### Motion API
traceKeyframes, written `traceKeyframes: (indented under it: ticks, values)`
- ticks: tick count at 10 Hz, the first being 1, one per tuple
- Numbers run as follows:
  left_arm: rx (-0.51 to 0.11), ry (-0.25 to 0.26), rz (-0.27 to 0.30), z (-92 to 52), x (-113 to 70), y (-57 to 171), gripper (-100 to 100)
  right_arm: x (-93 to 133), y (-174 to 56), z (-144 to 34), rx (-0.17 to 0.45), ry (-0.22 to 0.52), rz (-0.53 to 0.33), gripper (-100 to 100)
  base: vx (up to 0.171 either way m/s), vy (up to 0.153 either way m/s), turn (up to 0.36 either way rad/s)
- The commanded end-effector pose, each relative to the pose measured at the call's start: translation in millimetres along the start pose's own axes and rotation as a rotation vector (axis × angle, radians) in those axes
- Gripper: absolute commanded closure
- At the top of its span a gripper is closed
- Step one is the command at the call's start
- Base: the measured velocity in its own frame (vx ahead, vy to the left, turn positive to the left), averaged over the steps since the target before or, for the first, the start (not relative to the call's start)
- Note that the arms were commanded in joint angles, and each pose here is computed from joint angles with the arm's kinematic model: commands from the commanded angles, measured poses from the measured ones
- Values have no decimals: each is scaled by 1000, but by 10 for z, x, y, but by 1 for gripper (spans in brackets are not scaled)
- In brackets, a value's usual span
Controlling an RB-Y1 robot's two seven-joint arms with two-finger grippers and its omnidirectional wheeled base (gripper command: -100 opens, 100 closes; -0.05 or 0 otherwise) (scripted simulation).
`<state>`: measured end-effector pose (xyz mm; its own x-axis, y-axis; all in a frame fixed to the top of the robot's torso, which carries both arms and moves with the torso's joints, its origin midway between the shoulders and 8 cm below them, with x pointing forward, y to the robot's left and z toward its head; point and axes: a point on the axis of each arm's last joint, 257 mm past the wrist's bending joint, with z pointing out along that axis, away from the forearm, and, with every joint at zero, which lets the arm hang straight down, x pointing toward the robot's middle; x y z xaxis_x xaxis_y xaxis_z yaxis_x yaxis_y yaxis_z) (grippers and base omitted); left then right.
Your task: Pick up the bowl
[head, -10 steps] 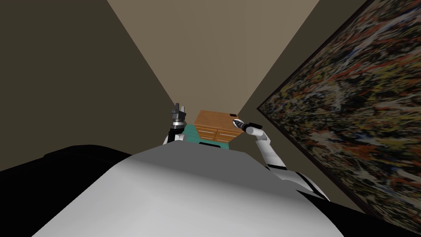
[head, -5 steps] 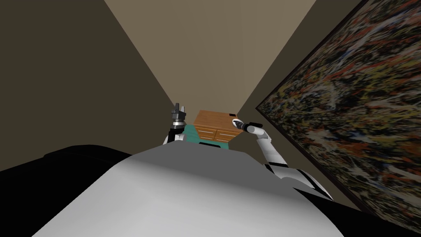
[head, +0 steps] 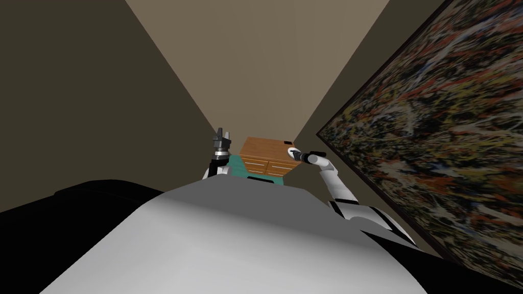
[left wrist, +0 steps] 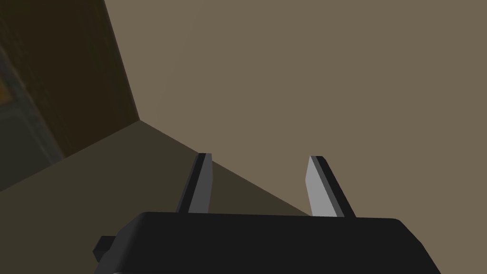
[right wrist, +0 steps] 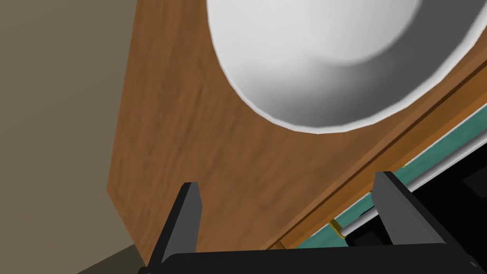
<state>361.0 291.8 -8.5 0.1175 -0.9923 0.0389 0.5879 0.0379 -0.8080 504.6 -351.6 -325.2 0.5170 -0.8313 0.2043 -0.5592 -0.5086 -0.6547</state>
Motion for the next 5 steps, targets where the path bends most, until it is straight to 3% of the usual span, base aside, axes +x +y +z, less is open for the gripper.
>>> traceKeyframes:
  ticks: [1, 5]
  values:
    - [0, 0, 0, 0, 0, 0, 0, -16, 81, 7, -35, -32, 72, -100, 36, -29, -25]
    - [0, 0, 0, 0, 0, 0, 0, -61, 213, 12, -93, -75, 205, -100, 41, -19, -17]
